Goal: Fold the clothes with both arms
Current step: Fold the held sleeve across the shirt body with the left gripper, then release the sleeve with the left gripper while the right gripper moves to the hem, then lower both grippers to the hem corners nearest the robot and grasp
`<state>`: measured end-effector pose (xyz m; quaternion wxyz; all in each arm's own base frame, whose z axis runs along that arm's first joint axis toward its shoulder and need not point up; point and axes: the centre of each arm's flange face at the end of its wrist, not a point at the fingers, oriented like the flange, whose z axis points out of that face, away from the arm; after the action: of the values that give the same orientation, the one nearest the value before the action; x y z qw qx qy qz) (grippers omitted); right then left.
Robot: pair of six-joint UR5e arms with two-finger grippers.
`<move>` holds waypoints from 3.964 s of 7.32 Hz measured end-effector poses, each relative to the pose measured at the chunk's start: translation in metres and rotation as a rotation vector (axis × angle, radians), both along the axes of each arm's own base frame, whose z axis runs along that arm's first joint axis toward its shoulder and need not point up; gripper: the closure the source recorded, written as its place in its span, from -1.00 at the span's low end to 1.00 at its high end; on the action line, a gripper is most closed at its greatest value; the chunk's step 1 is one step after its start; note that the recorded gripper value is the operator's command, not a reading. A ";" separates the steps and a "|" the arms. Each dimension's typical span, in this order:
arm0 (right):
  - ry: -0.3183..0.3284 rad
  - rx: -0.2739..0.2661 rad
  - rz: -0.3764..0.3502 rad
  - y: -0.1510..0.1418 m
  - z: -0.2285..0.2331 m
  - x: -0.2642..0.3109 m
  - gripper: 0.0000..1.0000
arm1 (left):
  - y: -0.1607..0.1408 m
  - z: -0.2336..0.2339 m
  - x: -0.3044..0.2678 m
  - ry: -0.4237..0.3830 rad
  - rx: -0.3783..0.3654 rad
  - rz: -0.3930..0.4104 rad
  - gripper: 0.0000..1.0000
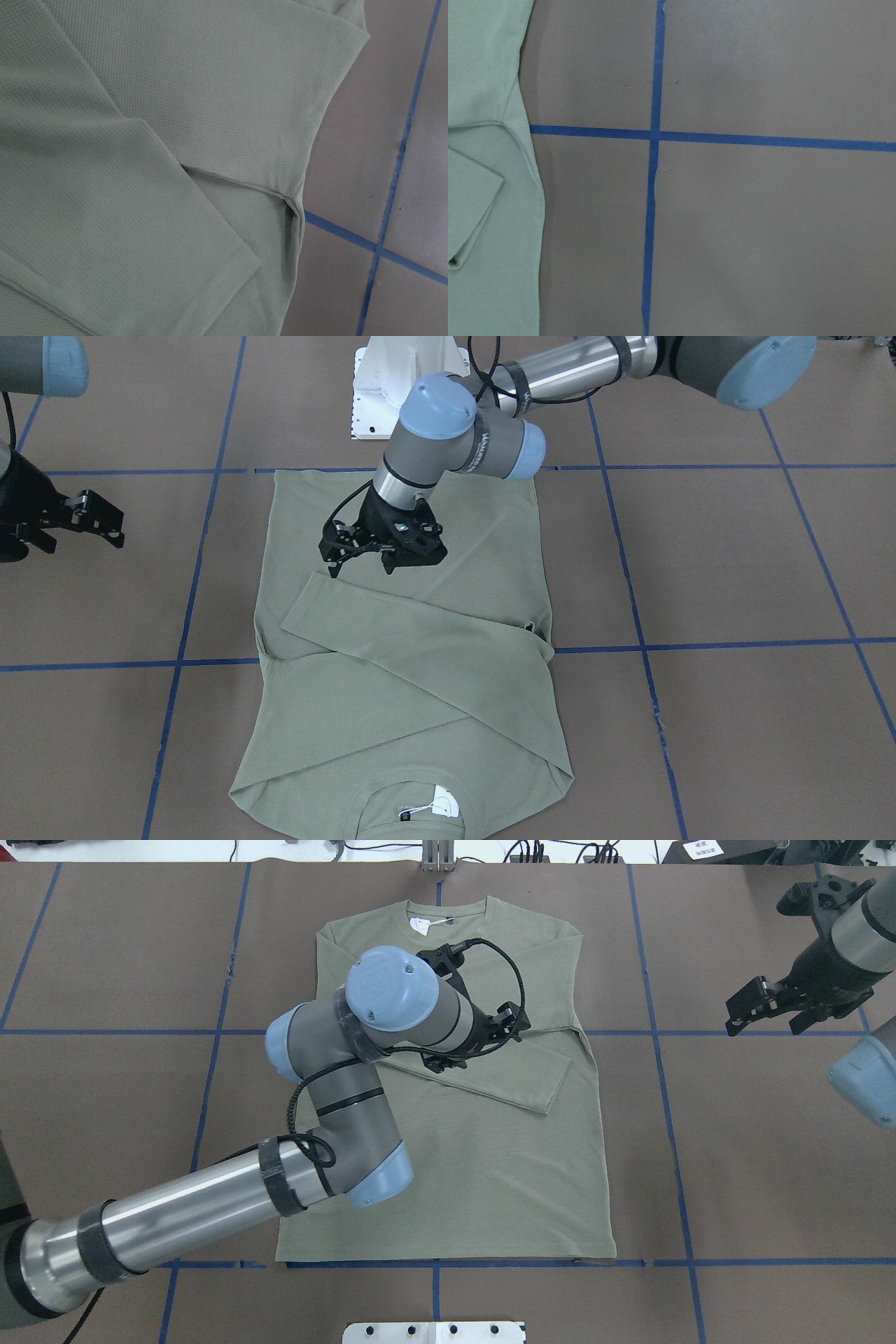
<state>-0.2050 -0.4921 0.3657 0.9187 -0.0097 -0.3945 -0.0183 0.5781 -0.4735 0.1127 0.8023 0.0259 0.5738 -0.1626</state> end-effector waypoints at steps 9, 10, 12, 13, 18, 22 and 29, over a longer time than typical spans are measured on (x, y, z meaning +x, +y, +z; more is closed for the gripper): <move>-0.037 -0.060 0.123 0.209 -0.012 -0.227 -1.00 | 0.099 0.116 -0.215 -0.225 0.245 0.120 -0.99; -0.021 -0.064 0.107 0.219 -0.005 -0.239 -1.00 | 0.099 0.116 -0.216 -0.225 0.246 0.119 -1.00; 0.004 -0.067 0.082 0.230 0.006 -0.254 -1.00 | 0.099 0.114 -0.216 -0.222 0.248 0.115 -1.00; 0.016 -0.070 0.077 0.232 0.012 -0.257 -1.00 | 0.099 0.113 -0.216 -0.221 0.248 0.115 -0.99; 0.035 -0.077 0.063 0.238 0.021 -0.264 -0.52 | 0.099 0.113 -0.216 -0.221 0.248 0.114 -0.99; 0.036 -0.082 0.055 0.240 0.022 -0.263 1.00 | 0.098 0.112 -0.216 -0.219 0.249 0.113 -1.00; -0.026 -0.067 0.062 0.242 -0.008 -0.249 1.00 | 0.100 0.157 -0.210 -0.283 0.181 0.126 -1.00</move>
<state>-0.4542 -0.2505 0.3578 0.9127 -0.0281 -0.4070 0.0231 0.3680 -0.3734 0.2701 0.8780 0.0846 0.4680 -0.0546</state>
